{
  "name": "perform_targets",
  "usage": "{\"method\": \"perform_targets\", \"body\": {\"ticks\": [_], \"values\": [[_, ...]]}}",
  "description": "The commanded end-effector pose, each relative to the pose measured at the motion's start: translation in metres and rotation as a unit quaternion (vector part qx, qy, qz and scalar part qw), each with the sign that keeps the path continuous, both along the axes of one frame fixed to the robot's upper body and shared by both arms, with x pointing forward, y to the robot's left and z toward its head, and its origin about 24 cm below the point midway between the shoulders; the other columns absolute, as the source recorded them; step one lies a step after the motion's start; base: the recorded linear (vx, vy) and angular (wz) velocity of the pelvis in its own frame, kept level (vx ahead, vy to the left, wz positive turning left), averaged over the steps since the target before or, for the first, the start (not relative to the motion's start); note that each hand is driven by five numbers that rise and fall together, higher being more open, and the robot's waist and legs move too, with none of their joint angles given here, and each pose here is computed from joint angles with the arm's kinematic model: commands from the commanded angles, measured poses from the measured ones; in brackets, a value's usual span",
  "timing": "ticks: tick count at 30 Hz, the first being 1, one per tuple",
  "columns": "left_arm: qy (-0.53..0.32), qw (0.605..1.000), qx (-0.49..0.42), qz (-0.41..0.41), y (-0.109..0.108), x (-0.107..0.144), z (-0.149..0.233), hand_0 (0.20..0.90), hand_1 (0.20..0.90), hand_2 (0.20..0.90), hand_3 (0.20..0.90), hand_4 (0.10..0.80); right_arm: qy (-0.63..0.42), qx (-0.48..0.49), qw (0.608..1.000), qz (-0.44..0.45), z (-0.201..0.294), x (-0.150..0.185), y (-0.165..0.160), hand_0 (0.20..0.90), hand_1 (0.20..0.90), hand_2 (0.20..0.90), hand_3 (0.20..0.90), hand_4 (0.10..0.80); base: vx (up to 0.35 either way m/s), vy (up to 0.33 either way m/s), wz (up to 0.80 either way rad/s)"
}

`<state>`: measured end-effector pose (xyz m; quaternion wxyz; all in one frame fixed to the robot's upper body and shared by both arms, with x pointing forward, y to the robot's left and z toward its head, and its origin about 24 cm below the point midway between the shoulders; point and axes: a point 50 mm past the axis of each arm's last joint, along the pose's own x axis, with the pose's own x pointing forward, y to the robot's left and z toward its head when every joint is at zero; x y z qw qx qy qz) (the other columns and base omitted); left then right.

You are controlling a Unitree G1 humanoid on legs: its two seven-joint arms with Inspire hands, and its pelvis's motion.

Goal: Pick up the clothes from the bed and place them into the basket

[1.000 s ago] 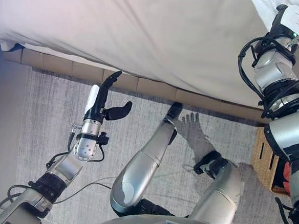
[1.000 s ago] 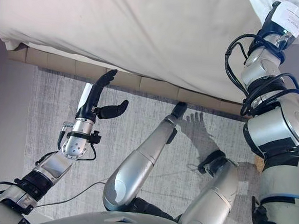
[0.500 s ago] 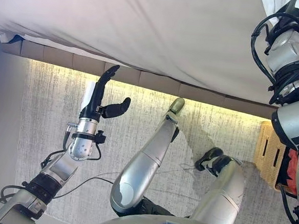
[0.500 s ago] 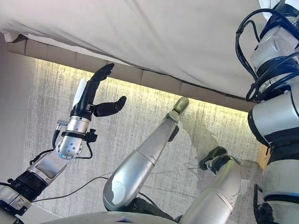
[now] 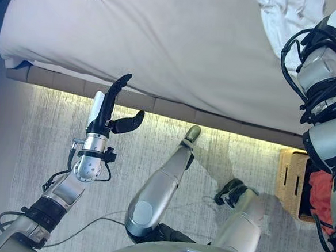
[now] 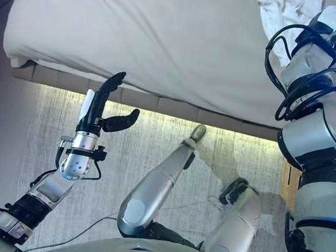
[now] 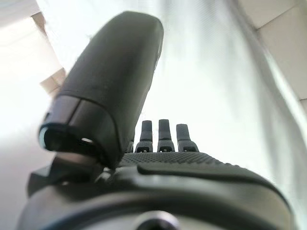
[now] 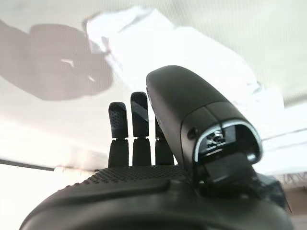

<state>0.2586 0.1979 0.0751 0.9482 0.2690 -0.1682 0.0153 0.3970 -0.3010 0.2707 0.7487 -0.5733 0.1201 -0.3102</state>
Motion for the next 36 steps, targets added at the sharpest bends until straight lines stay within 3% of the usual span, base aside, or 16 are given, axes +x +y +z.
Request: {"method": "perform_targets", "body": {"ticks": [1, 12, 14, 15, 16, 27, 36], "values": [[-0.080, 0.997, -0.012, 0.016, 0.012, 0.010, 0.036, 0.900, 0.900, 0.900, 0.900, 0.800, -0.099, -0.073, 0.992, 0.002, 0.062, -0.012, -0.006, 0.300, 0.300, 0.300, 0.200, 0.100, 0.045, -0.009, -0.13], [-0.061, 0.998, 0.006, 0.033, 0.014, 0.019, 0.035, 0.900, 0.900, 0.900, 0.900, 0.800, -0.124, -0.067, 0.988, 0.057, 0.057, -0.014, -0.008, 0.300, 0.300, 0.300, 0.200, 0.100, 0.048, 0.005, -0.16], [-0.052, 0.998, 0.004, 0.035, 0.013, 0.020, 0.032, 0.900, 0.900, 0.900, 0.900, 0.800, -0.124, -0.047, 0.989, 0.069, 0.050, -0.013, -0.008, 0.481, 0.481, 0.481, 0.411, 0.311, -0.030, 0.033, -0.08], [-0.051, 0.998, 0.003, 0.036, 0.013, 0.020, 0.031, 0.900, 0.900, 0.900, 0.900, 0.800, -0.123, -0.045, 0.989, 0.071, 0.048, -0.012, -0.007, 0.851, 0.851, 0.851, 0.842, 0.742, 0.024, -0.005, -0.13], [-0.049, 0.998, 0.002, 0.038, 0.014, 0.020, 0.031, 0.900, 0.900, 0.900, 0.900, 0.800, -0.121, -0.042, 0.989, 0.074, 0.045, -0.011, -0.006, 0.900, 0.900, 0.900, 0.900, 0.800, 0.017, -0.009, -0.05], [0.090, 0.987, -0.091, 0.102, 0.031, 0.010, -0.017, 0.900, 0.900, 0.900, 0.900, 0.800, -0.097, 0.005, 0.982, 0.165, -0.036, -0.004, 0.034, 0.900, 0.900, 0.900, 0.900, 0.800, 0.109, -0.038, -0.10], [0.099, 0.983, -0.114, 0.104, 0.025, 0.013, -0.020, 0.900, 0.900, 0.900, 0.900, 0.800, -0.044, -0.007, 0.980, 0.193, -0.063, -0.006, 0.048, 0.900, 0.900, 0.900, 0.900, 0.800, 0.037, -0.088, -0.11]]}}
